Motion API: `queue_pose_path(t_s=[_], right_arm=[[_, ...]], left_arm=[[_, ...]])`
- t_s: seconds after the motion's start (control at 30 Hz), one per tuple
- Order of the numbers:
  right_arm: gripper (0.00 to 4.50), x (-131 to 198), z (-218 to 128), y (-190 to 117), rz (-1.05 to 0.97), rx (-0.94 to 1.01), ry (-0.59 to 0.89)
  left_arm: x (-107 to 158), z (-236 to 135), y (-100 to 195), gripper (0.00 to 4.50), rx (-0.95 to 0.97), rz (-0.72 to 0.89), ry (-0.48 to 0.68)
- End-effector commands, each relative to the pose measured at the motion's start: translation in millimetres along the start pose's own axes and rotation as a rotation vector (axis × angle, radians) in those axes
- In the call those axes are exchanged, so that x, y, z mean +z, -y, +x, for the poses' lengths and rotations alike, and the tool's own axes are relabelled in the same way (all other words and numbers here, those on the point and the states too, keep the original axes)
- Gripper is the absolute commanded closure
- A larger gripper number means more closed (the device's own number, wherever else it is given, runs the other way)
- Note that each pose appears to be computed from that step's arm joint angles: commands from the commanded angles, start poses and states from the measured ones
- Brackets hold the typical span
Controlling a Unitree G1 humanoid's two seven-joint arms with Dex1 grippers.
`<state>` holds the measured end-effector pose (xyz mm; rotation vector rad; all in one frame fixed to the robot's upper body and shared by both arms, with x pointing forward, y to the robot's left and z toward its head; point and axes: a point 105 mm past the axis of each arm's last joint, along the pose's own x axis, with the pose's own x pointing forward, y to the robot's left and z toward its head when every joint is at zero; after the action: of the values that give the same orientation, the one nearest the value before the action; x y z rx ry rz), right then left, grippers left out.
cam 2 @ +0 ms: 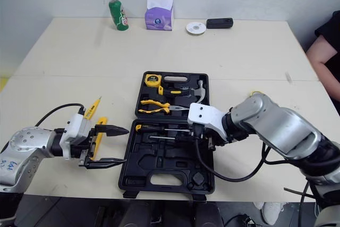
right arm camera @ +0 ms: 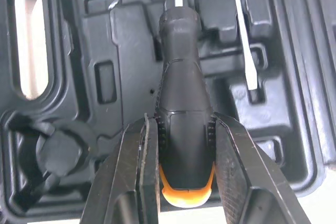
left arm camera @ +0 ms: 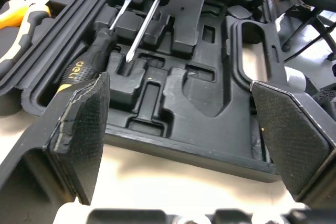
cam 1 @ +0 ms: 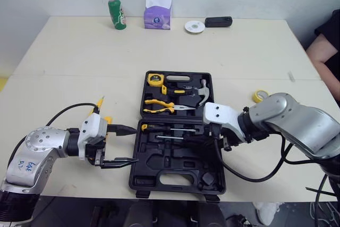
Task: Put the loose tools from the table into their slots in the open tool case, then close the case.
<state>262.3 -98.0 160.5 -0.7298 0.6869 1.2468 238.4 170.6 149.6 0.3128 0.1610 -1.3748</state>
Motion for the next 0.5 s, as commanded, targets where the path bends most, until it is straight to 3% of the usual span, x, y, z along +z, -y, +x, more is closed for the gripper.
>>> queue_pose_path(t_s=[0.03,0.5], right_arm=[[3.52,4.0,0.4,2.8,-0.032,-0.017,-0.004],[3.52,-4.3,1.7,9.1,-0.035,-0.036,-0.039]], left_arm=[[10.9,-5.1,0.3,0.00,0.017,0.040,0.006],[8.2,-5.0,3.2,0.00,0.039,0.025,0.002]])
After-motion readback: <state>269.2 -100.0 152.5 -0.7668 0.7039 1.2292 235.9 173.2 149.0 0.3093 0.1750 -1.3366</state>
